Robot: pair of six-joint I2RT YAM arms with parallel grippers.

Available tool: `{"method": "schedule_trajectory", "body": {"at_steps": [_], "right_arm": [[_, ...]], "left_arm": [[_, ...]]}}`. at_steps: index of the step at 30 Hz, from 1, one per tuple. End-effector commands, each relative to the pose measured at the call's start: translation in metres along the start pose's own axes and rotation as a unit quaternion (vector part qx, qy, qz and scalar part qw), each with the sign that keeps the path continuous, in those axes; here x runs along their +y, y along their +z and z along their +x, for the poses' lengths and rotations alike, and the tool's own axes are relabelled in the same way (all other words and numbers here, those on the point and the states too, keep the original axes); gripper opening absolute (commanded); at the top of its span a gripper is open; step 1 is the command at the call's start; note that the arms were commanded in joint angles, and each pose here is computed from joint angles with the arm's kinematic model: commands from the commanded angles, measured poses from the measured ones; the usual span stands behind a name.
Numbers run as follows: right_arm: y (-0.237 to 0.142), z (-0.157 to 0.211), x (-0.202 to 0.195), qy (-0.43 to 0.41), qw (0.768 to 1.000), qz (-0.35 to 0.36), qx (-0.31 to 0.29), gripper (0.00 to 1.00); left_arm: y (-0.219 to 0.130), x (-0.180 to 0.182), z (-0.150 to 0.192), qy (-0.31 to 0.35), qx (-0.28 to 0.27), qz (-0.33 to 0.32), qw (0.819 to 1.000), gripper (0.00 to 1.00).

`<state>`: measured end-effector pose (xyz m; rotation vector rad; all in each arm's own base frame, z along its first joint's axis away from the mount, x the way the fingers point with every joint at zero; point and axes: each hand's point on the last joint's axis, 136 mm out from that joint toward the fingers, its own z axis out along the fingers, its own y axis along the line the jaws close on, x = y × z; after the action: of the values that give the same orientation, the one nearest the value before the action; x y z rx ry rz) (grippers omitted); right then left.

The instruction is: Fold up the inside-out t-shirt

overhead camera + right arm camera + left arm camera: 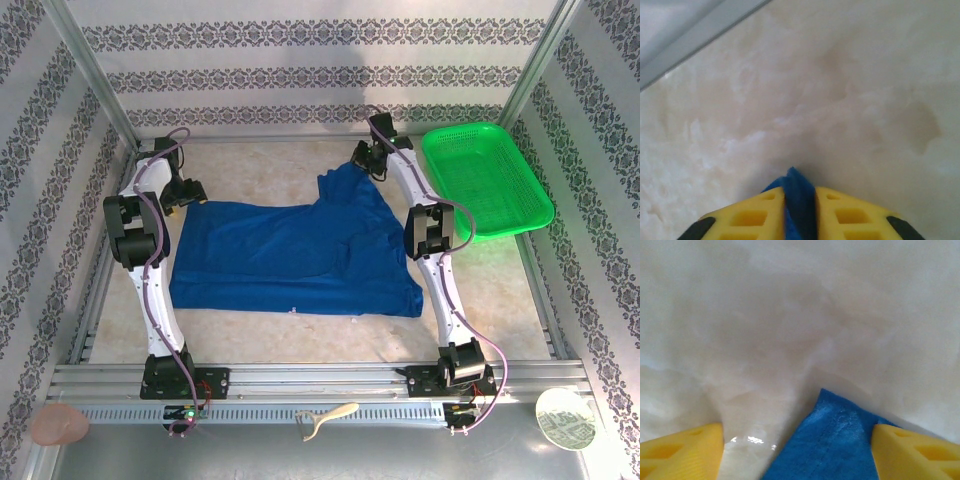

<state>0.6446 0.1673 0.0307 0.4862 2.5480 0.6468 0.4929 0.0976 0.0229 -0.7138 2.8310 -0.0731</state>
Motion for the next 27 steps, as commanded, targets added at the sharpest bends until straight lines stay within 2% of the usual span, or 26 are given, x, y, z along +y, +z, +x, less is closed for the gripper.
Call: {"method": "schedule_trajectory", "body": {"at_steps": [1,2,7,8,17,27], "right_arm": [[0.008,0.013,0.006,0.007,0.999,-0.025,0.025,0.04],[0.003,0.008,0.008,0.010,0.999,-0.031,0.023,0.00],[-0.031,-0.017,0.028,0.019,0.997,-0.076,0.002,0.00],[-0.040,-0.022,0.035,0.017,0.996,-0.086,-0.004,0.00],[-0.120,-0.035,0.076,-0.010,0.990,-0.136,-0.036,0.00],[-0.200,0.001,0.066,0.013,0.984,-0.160,-0.082,0.00]], "left_arm": [[0.031,-0.036,0.014,0.028,0.027,0.047,0.998,0.57],[0.031,-0.038,0.014,0.030,0.027,0.052,0.998,0.48],[0.021,-0.056,0.009,0.026,0.018,0.091,0.995,0.04],[0.016,-0.059,0.007,0.022,0.013,0.097,0.995,0.00],[-0.051,-0.069,0.001,-0.014,-0.066,0.145,0.987,0.00],[-0.088,-0.023,0.030,-0.082,-0.111,0.118,0.983,0.00]]}}
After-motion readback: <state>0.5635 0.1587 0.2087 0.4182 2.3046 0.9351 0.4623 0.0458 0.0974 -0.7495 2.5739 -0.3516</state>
